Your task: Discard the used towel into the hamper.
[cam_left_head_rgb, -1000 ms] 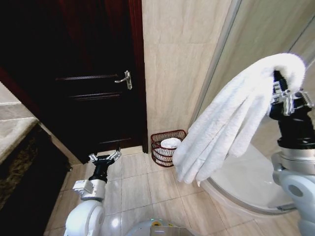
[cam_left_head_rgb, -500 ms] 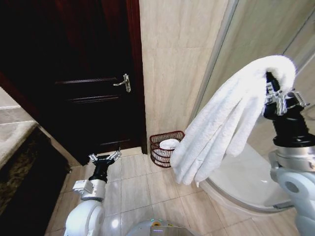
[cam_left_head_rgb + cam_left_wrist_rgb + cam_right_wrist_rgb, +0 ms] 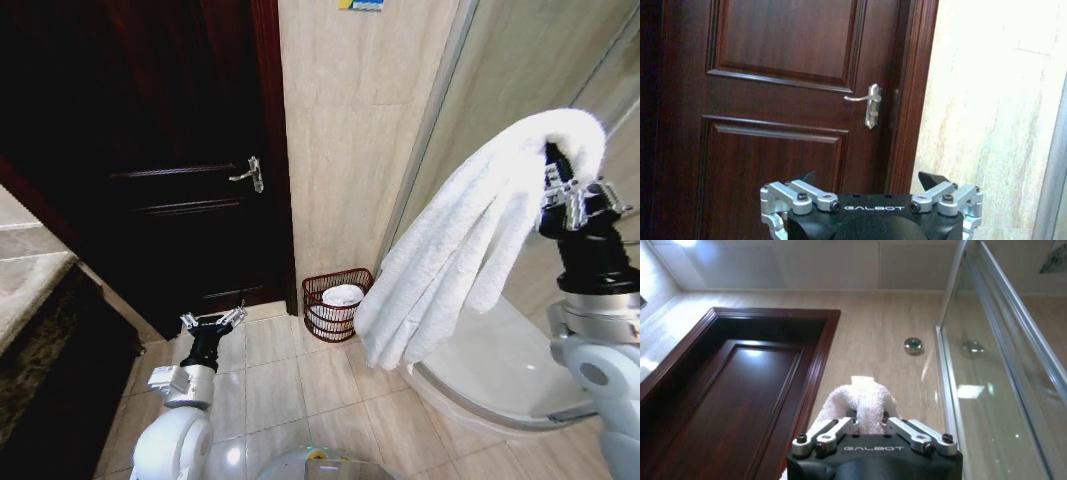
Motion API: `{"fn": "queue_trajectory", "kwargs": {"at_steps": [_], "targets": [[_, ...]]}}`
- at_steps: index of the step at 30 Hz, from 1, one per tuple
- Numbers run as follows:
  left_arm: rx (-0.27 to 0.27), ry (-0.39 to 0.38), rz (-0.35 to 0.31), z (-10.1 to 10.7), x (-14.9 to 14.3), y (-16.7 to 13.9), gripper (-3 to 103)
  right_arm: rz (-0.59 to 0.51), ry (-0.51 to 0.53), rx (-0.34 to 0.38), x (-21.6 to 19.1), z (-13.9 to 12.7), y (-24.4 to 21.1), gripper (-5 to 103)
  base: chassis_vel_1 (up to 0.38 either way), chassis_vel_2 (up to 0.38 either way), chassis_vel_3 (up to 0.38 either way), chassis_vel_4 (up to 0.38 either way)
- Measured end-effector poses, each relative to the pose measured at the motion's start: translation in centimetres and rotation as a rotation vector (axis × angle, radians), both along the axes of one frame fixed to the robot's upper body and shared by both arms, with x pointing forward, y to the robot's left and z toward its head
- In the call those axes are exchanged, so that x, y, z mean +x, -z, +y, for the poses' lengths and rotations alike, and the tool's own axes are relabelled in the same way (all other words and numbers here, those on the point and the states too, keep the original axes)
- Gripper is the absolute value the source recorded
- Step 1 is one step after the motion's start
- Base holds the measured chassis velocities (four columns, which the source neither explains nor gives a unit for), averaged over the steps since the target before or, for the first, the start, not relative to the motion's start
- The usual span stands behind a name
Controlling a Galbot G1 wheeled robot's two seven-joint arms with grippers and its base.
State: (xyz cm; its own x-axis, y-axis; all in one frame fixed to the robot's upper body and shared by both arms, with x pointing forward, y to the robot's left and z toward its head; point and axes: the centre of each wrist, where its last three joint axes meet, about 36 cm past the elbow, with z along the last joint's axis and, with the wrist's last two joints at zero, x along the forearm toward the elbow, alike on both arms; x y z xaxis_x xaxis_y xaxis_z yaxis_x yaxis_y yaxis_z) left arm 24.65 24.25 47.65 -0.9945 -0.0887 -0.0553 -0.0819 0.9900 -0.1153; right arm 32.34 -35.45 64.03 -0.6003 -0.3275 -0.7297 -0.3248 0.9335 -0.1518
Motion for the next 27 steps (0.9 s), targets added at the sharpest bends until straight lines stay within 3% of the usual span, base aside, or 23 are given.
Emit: {"fn": "queue_trajectory", "kwargs": {"at_steps": [27], "targets": [[0.0, 0.0, 0.0, 0.0, 0.0, 0.0, 100, 0.008, 0.002, 0.021, -0.77, 0.37, 0.21, 11, 0.0, 0.0, 0.0, 0.0]]}}
